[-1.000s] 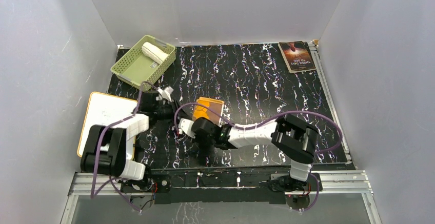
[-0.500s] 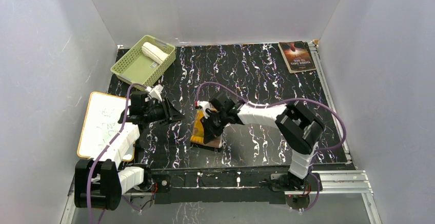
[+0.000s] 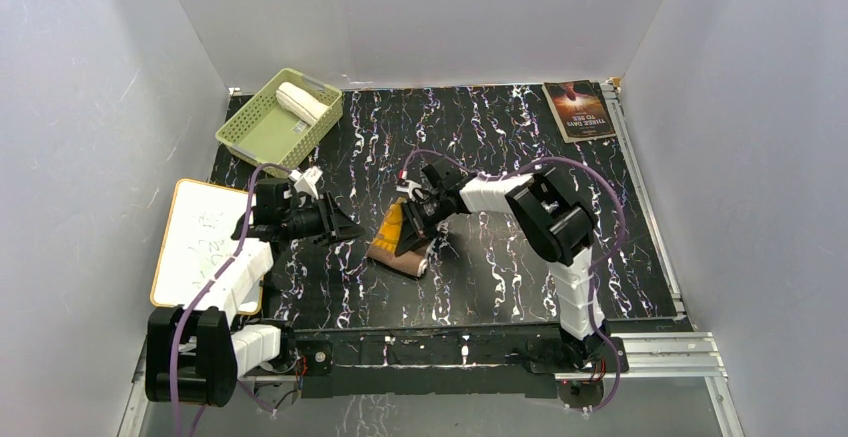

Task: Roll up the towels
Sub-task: Roll the towel at the center of the board.

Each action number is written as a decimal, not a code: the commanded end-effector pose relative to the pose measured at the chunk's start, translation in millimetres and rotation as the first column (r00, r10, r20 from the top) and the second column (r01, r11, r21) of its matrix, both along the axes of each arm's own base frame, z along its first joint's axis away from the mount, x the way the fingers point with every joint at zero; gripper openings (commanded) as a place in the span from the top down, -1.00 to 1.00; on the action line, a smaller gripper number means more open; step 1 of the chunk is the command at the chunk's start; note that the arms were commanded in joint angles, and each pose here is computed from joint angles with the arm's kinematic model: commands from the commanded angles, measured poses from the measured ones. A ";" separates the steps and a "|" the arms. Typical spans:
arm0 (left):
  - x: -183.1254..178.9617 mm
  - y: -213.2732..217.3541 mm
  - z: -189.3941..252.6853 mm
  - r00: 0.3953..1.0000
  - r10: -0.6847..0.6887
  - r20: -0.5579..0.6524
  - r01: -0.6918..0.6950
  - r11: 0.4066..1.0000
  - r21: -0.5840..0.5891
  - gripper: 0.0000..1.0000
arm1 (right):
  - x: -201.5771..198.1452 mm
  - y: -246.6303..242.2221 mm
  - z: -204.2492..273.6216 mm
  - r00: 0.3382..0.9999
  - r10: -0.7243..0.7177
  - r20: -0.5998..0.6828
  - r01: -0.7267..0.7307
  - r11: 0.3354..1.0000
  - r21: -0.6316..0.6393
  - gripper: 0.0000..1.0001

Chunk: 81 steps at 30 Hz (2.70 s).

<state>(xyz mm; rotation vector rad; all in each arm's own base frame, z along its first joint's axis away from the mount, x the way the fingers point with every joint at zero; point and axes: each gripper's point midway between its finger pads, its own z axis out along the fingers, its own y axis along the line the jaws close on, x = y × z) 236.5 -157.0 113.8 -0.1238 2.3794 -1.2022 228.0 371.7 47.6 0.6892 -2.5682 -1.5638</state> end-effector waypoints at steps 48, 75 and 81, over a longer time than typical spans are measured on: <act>16.3 -46.5 -120.4 0.977 -0.091 -0.192 0.095 0.995 0.015 0.91 | 46.3 -34.2 73.9 0.430 0.061 0.901 0.342 0.912 -0.225 -0.49; 12.8 -47.5 -120.8 0.971 -0.110 -0.213 0.115 0.993 0.013 0.88 | -7.9 -24.3 -17.1 0.172 0.552 0.816 0.213 0.788 -0.577 0.40; 14.3 -48.3 -116.5 0.971 -0.110 -0.213 0.114 0.993 0.007 0.85 | -14.3 -43.4 -46.8 0.262 0.600 0.756 0.239 0.719 -0.653 0.71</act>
